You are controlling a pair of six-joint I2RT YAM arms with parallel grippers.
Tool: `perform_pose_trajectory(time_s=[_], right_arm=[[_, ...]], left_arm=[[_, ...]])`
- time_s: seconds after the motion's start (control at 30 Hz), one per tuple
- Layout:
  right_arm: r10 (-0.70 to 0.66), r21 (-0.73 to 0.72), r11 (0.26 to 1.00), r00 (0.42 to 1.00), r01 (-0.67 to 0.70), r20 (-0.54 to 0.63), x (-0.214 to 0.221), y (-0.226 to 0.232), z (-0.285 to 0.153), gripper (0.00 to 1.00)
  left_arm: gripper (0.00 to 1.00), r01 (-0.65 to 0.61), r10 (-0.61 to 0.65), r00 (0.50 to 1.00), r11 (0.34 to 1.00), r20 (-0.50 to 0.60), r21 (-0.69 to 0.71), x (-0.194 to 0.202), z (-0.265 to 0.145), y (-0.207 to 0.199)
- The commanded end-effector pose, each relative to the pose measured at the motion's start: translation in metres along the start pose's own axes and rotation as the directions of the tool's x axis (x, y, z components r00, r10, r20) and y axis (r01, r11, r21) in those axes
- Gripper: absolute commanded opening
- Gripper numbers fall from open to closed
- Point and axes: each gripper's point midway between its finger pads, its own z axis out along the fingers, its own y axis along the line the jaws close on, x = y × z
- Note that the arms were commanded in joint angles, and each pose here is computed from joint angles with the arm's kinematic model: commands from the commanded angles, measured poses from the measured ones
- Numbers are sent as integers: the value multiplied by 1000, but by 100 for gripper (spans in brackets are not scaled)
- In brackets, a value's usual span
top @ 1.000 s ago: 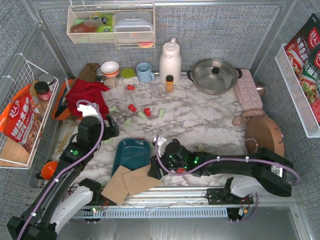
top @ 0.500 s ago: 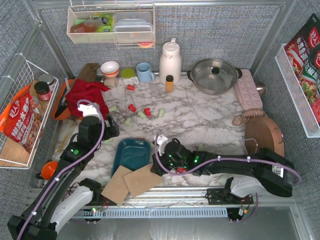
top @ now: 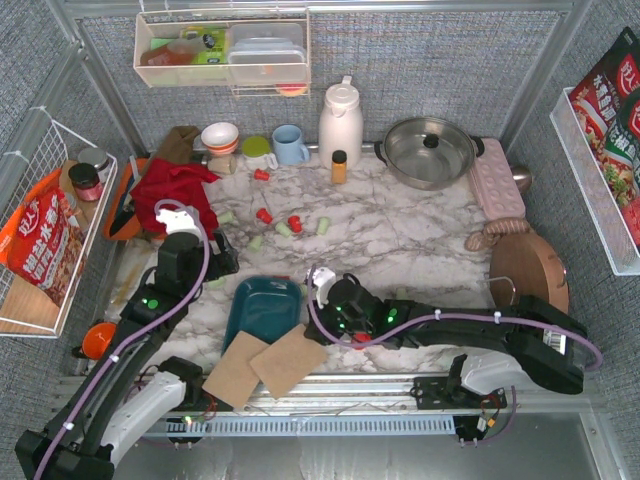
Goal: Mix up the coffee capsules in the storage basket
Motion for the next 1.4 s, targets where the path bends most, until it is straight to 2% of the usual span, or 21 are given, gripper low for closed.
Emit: perform_pose_trajectory(time_s=[0.0,0.1,0.17,0.2,0.5,0.77,1.07,1.37], right_arm=[[-8,11,1000,1000,7,13,-6,-2,-1,19],[-3,20,1000,1000,3,17,-8,-4,-1,10],[1,28,1000,1000,-1,21,-9,-6,-1,1],[3,33,999,1000,-3,24,-10,-7,-1,0],[2,76,997,999,-6,50,-20,-20,-4,0],[-81,250,967,993,57,86,-38,-63,-20,0],[-92,287,955,993,68,73,-39,-76,-21,0],[-188,377,919,970,117,157,-82,-82,-51,0]], left_arm=[[90,-2,2,1000,1000,30,-2,-7,2,-1],[90,-4,4,1000,1000,27,-4,-6,3,0],[90,-4,4,1000,1000,29,-2,-6,3,0],[90,-5,5,1000,1000,28,-1,-6,3,-1],[91,-3,3,1000,1000,29,0,-6,3,-1],[91,-2,2,1000,1000,30,1,-6,3,0],[91,-4,4,1000,1000,28,1,-5,3,-1],[91,-4,4,1000,1000,31,11,-6,3,-2]])
